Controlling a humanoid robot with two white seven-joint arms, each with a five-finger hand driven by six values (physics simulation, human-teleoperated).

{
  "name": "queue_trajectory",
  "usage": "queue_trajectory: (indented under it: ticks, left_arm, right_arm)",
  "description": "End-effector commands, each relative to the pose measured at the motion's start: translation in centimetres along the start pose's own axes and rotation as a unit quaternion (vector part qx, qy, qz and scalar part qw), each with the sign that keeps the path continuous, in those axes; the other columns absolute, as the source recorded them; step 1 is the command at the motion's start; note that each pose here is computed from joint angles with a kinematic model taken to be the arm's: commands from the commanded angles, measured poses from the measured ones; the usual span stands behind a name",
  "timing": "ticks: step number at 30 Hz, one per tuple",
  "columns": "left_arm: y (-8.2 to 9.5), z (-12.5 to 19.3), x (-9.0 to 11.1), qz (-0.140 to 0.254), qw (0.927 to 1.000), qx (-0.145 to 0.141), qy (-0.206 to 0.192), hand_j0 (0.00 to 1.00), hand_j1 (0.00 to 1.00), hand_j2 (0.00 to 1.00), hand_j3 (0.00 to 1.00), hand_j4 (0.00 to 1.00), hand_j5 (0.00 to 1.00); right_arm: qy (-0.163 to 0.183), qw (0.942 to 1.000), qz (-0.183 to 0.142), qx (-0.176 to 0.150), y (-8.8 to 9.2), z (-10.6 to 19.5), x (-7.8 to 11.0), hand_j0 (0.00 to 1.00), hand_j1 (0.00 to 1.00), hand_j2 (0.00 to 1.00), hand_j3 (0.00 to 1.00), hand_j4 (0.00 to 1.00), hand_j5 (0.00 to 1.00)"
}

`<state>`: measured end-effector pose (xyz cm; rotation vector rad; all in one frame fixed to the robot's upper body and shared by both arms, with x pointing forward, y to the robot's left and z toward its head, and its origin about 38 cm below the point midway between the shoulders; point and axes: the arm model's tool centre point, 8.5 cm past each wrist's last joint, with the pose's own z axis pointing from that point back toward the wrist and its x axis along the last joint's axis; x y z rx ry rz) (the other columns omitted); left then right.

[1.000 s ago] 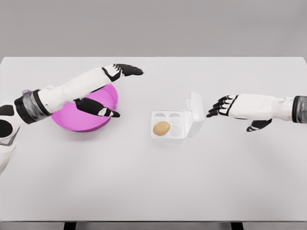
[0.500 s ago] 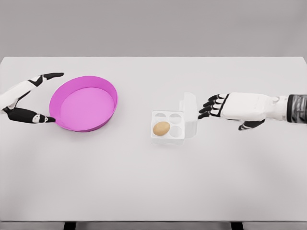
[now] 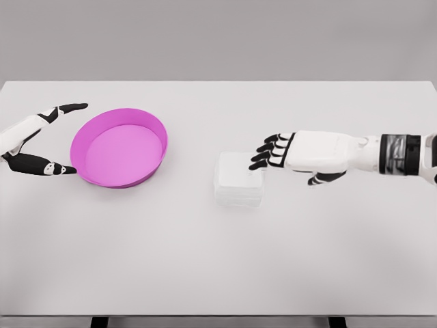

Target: Pack egg into the box and close the box lid

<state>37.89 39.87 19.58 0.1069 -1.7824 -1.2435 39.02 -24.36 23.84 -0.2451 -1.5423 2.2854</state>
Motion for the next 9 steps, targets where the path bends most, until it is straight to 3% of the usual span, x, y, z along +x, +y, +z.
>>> queue_trajectory:
  ticks: [1,2,4,9]
  left_arm:
    - [0.1,0.0,0.0,0.003,1.0,0.003,-0.001,1.0,1.0,1.0,1.0,1.0,1.0]
    - [0.1,-0.1,0.1,0.003,1.0,0.002,-0.003,1.0,1.0,1.0,1.0,1.0,1.0]
    - [-0.2,0.0,0.3,0.004,1.0,0.0,-0.005,1.0,1.0,1.0,1.0,1.0,1.0]
    - [-0.1,0.0,0.3,0.003,1.0,0.001,-0.004,1.0,1.0,1.0,1.0,1.0,1.0]
  right_arm:
    - [0.041,0.9987,-0.009,-0.03,-1.3,2.3,-2.2,1.0,1.0,1.0,1.0,1.0,1.0]
    - [0.088,0.9931,-0.036,-0.069,-2.1,5.6,-4.8,1.0,1.0,1.0,1.0,1.0,1.0]
    - [0.15,0.9799,-0.103,-0.082,0.1,10.0,-8.4,1.0,1.0,1.0,1.0,1.0,1.0]
    - [0.15,0.9793,-0.115,-0.073,1.4,9.8,-8.3,1.0,1.0,1.0,1.0,1.0,1.0]
